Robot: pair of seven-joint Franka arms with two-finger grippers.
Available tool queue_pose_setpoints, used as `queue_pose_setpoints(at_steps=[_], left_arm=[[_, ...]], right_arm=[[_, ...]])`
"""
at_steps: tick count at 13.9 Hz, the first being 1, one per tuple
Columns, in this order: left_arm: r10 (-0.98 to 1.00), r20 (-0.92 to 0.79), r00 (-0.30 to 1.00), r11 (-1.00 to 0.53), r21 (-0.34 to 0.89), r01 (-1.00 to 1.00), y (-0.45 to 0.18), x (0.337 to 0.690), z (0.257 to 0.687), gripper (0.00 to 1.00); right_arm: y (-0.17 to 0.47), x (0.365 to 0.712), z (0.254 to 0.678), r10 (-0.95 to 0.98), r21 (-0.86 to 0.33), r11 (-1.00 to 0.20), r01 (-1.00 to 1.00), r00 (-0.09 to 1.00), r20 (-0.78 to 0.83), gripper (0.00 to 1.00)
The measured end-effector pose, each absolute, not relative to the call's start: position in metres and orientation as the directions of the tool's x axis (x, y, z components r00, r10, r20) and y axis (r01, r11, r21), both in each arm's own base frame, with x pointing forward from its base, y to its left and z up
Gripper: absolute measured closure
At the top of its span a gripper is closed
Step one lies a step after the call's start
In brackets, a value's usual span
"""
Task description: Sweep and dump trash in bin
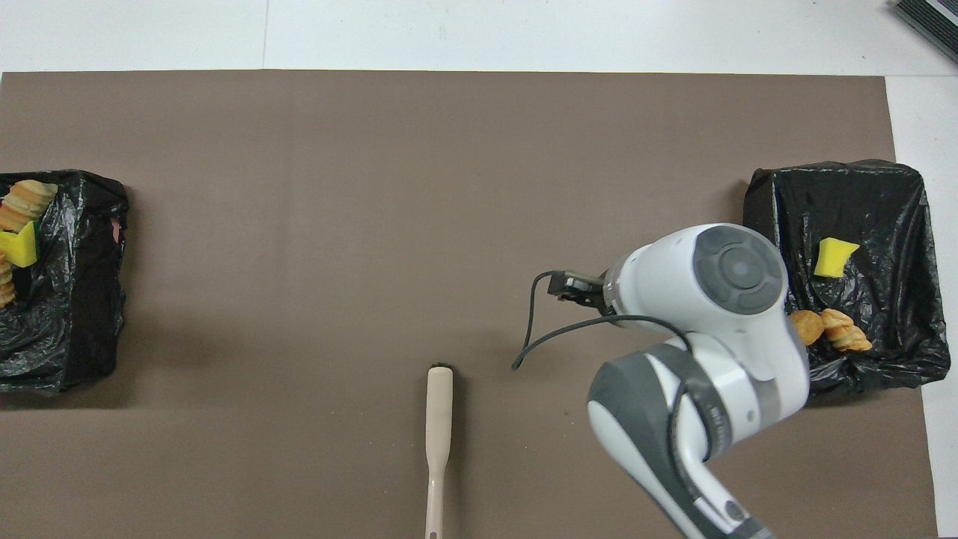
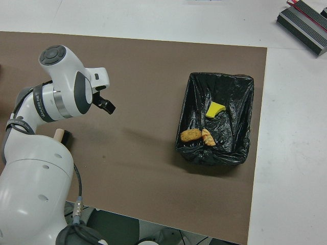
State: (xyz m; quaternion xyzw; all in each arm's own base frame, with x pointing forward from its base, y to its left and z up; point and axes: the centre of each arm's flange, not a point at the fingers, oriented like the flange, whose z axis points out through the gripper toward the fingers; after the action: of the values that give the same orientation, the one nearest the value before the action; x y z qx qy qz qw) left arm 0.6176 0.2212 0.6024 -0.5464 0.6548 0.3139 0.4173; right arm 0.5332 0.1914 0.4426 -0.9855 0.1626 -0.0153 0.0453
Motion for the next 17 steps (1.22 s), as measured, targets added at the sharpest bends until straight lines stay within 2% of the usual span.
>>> queue_pose_setpoints(at_steps=[5, 7, 10, 17], left_arm=[[-0.413, -0.906, 0.099, 0.019, -0.117, -0.993, 0.187, 0.611, 0.605, 0.68], [-0.394, -0.909, 0.137, -0.032, -0.135, -0.990, 0.165, 0.609, 0.606, 0.68], [-0.403, -0.899, 0.174, -0.053, -0.167, -0.985, 0.162, 0.607, 0.611, 0.68], [-0.450, -0.858, 0.248, -0.085, -0.235, -0.968, 0.165, 0.597, 0.642, 0.68]], right_arm=[[0.087, 0.573, 0.510, -0.314, -0.037, -0.949, -0.312, 0.946, 0.082, 0.00], [0.065, 0.574, 0.544, -0.341, -0.014, -0.940, -0.341, 0.937, 0.074, 0.00], [0.026, 0.575, 0.573, -0.382, -0.009, -0.924, -0.382, 0.920, 0.092, 0.00], [-0.011, 0.565, 0.633, -0.186, 0.083, -0.978, -0.193, 0.979, 0.080, 0.00]])
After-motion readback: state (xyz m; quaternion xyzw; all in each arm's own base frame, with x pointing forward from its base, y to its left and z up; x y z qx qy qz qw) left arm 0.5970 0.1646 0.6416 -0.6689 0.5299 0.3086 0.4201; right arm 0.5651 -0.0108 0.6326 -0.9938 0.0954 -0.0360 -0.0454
